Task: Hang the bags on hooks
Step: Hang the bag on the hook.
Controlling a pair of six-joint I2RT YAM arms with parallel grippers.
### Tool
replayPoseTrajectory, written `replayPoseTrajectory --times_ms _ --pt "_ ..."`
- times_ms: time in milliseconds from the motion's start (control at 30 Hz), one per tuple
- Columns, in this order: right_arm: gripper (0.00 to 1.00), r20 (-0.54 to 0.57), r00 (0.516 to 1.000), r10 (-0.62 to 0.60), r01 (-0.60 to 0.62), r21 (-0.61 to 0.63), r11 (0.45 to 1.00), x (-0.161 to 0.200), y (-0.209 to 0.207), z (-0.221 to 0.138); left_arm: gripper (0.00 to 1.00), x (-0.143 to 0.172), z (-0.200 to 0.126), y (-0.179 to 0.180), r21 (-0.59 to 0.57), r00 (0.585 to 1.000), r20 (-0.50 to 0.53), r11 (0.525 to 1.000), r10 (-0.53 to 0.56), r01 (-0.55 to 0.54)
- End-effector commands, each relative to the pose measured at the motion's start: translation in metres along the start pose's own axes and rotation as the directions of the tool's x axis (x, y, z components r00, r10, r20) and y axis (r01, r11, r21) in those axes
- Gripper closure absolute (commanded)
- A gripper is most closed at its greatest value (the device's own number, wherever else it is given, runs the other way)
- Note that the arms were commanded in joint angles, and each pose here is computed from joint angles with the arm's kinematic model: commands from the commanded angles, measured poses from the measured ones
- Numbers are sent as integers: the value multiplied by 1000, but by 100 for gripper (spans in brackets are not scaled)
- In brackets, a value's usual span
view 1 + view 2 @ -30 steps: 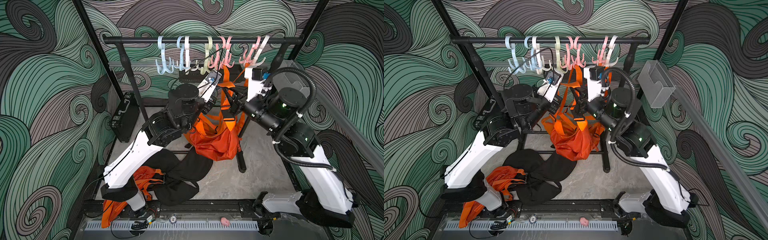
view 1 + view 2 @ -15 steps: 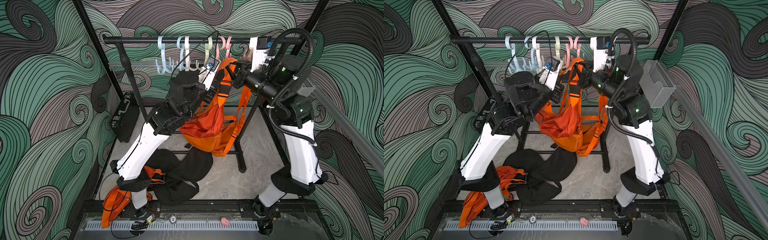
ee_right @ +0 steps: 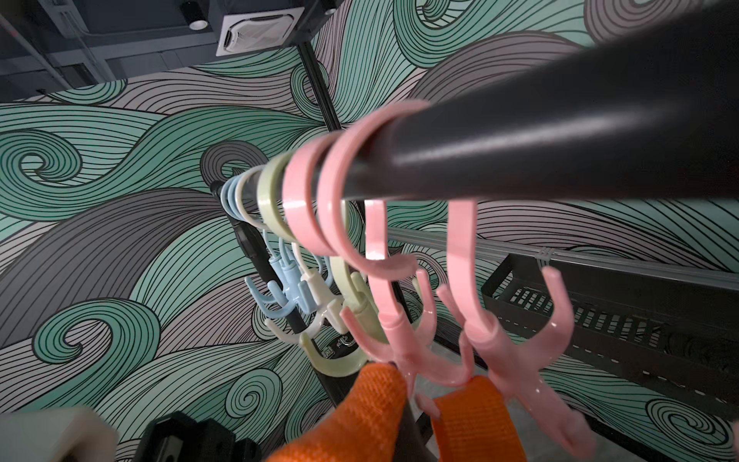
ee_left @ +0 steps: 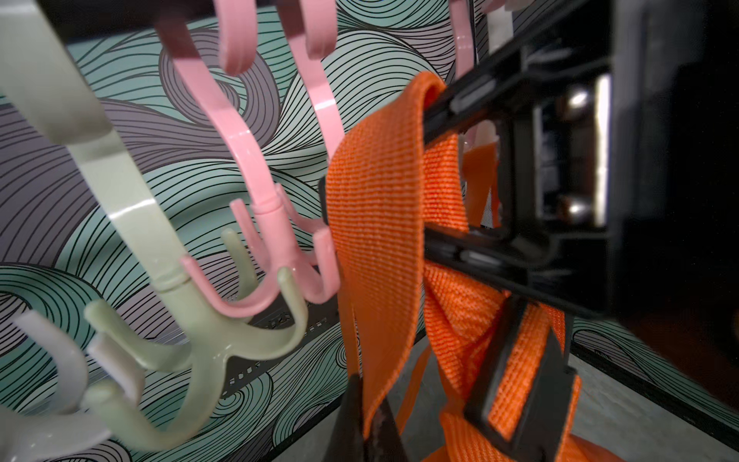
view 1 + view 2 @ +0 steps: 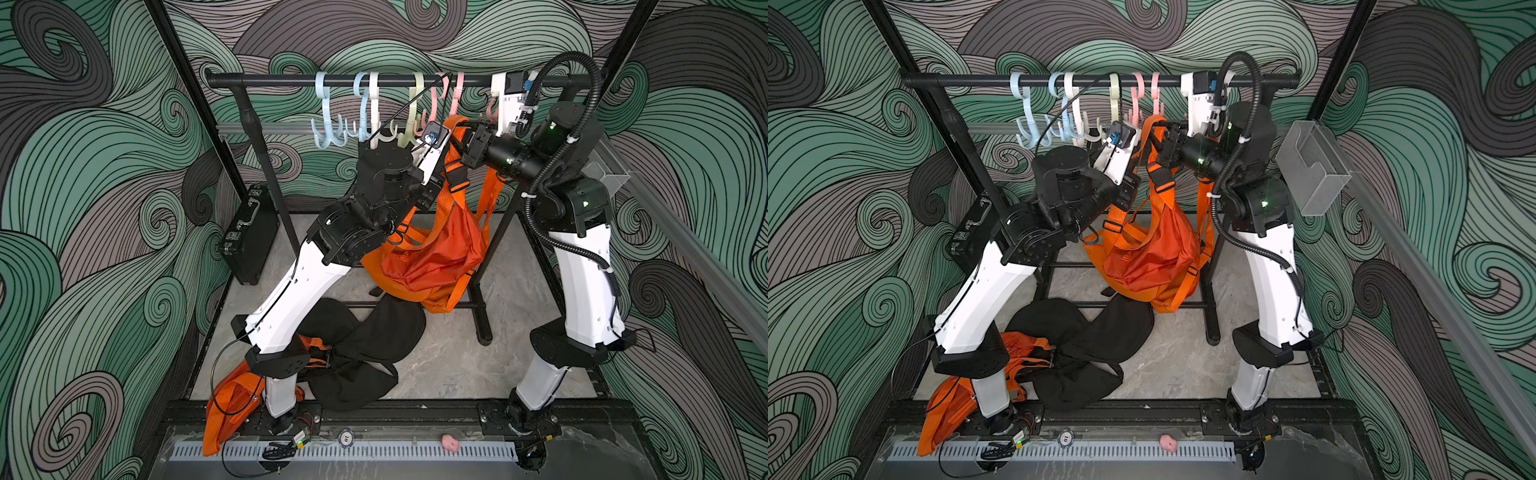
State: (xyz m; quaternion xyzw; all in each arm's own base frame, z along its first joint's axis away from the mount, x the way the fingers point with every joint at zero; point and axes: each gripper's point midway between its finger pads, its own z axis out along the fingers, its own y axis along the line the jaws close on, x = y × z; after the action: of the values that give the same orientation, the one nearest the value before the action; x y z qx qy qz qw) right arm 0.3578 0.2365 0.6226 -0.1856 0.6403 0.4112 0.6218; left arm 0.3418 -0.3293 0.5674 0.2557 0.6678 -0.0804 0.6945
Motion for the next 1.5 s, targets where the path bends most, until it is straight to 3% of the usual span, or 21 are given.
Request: replayPoseTrajectory --times_ms 0,267,500,733,1167,1467 --pt "100 78 997 -26 30 -39 999 -25 18 -13 100 -22 -7 24 -48 996 68 997 -58 61" --pt "100 60 996 -62 61 27 998 -20 6 -14 100 -15 3 64 -135 989 70 981 -133 142" --pt "100 11 998 -58 57 47 997 -6 -3 -8 100 -2 14 44 -50 986 24 985 -166 168" --pt "100 -49 998 -26 28 39 999 12 -12 2 100 13 24 37 -47 988 -20 987 -156 155" --pt "100 -120 992 37 -37 2 999 31 -16 7 100 -11 10 42 -23 981 53 981 -189 190" --pt "100 -195 975 110 -116 -20 993 57 -22 17 100 17 24 17 48 973 -49 972 -226 228"
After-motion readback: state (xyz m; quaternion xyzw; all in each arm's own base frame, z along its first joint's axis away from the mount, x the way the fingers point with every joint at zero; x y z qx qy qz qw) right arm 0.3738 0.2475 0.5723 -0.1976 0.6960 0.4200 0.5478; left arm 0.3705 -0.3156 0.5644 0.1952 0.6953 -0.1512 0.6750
